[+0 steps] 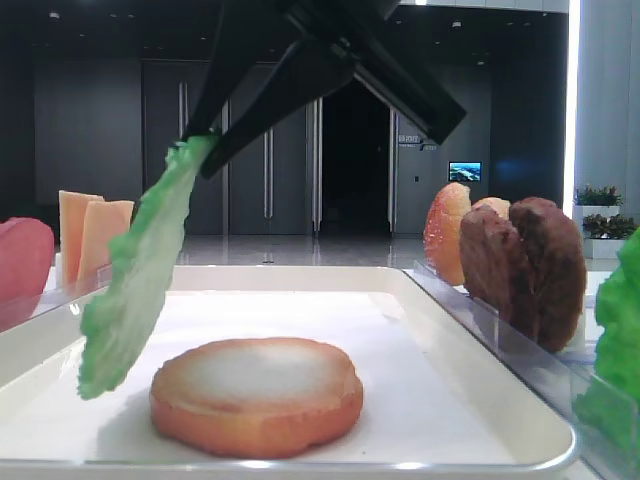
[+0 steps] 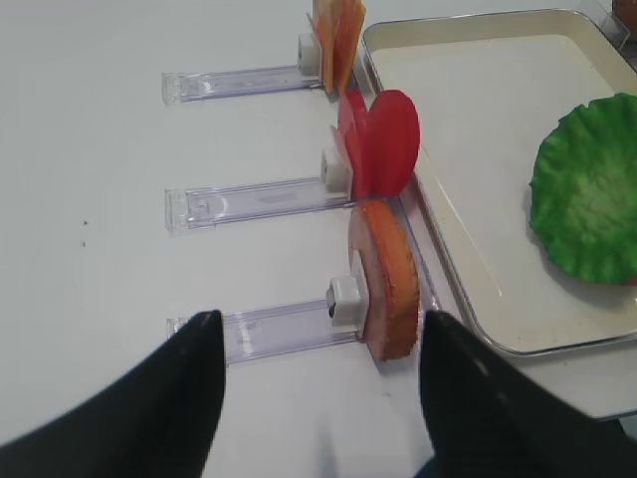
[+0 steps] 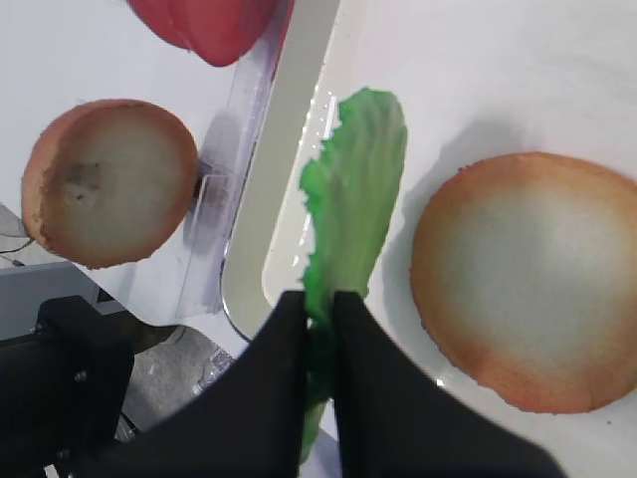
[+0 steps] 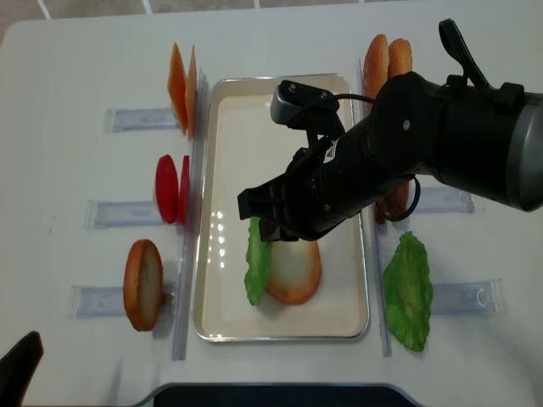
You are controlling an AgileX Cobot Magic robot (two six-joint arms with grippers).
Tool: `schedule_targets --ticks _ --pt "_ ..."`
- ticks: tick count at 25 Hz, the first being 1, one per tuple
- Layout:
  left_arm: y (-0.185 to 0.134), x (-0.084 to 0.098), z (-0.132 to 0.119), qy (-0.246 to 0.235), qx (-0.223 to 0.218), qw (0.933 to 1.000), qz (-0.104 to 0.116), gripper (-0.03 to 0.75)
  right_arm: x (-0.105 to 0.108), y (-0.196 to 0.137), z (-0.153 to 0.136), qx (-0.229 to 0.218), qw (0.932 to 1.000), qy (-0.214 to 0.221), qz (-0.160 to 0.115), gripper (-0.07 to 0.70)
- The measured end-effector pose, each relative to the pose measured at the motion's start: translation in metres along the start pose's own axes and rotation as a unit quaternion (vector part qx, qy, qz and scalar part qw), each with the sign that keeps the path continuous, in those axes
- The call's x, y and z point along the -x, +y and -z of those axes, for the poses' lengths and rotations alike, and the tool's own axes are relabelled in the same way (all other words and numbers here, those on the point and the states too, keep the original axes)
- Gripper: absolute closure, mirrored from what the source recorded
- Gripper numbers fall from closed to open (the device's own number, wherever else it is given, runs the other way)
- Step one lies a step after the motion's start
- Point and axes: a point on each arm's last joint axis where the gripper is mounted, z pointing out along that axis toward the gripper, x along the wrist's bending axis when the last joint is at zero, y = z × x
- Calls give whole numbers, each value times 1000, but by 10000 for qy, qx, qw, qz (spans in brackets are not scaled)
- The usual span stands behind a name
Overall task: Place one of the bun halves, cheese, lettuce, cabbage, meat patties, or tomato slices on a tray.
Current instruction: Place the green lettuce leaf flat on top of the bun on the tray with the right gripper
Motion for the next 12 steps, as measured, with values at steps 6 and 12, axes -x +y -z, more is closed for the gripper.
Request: schedule_targets --ticks 6,12 --pt "0 0 0 0 0 10000 0 244 1 0 0 -4 9999 -69 79 563" --pt "0 0 0 0 0 10000 0 244 6 -1 0 -28 9993 -354 109 563"
